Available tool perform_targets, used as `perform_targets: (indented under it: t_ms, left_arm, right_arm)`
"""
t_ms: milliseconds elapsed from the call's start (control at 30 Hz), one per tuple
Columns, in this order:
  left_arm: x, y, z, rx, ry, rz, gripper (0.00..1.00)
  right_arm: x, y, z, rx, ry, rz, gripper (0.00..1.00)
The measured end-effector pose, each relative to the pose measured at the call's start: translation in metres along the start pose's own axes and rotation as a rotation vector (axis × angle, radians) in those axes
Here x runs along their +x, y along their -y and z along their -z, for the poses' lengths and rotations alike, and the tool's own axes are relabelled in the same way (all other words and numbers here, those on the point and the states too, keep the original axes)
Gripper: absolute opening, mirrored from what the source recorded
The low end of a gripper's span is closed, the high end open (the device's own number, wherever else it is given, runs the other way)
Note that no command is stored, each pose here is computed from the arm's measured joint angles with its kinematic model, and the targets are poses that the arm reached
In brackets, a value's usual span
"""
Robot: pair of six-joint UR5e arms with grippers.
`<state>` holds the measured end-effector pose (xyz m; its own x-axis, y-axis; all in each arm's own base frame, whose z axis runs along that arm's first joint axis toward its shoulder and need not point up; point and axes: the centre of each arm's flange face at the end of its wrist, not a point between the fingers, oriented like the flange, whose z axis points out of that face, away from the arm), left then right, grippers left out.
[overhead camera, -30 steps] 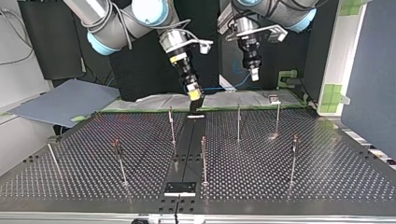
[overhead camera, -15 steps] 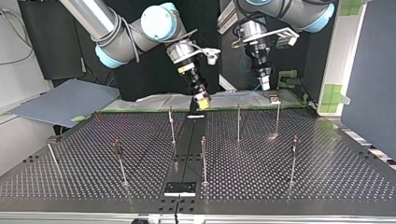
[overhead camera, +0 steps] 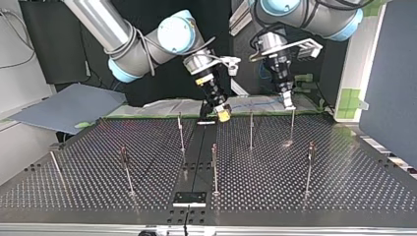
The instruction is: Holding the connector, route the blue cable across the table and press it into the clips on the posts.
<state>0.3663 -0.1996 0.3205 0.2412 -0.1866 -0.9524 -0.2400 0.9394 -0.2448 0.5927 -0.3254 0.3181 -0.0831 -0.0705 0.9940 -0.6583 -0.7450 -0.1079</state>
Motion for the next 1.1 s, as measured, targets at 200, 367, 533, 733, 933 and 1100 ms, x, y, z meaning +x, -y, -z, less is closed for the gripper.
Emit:
perform_targets:
  t_ms: [200, 367, 533, 733, 933, 1100]
  left_arm:
    - [-0.004, -0.01, -0.014, -0.007, 0.004, -0.015, 0.0]
    - [-0.008, -0.018, -0.027, -0.005, 0.017, -0.017, 0.0]
    - [-0.012, -0.026, -0.041, -0.014, 0.034, -0.017, 0.0]
    - [-0.023, -0.032, -0.059, -0.038, 0.061, -0.011, 0.0]
    - [-0.034, -0.032, -0.076, -0.044, 0.078, -0.008, 0.0]
    - [-0.039, -0.033, -0.089, -0.053, 0.092, -0.006, 0.0]
  right_arm:
    - [0.007, 0.01, -0.01, 0.015, -0.01, -0.008, 0.0]
    - [0.023, 0.013, -0.019, 0.02, -0.032, -0.021, 0.0]
    - [0.026, 0.015, -0.026, 0.031, -0.027, -0.024, 0.0]
    - [0.028, 0.018, -0.038, 0.047, -0.02, -0.028, 0.0]
    - [0.042, 0.021, -0.048, 0.059, -0.045, -0.032, 0.0]
    - [0.042, 0.023, -0.058, 0.071, -0.041, -0.032, 0.0]
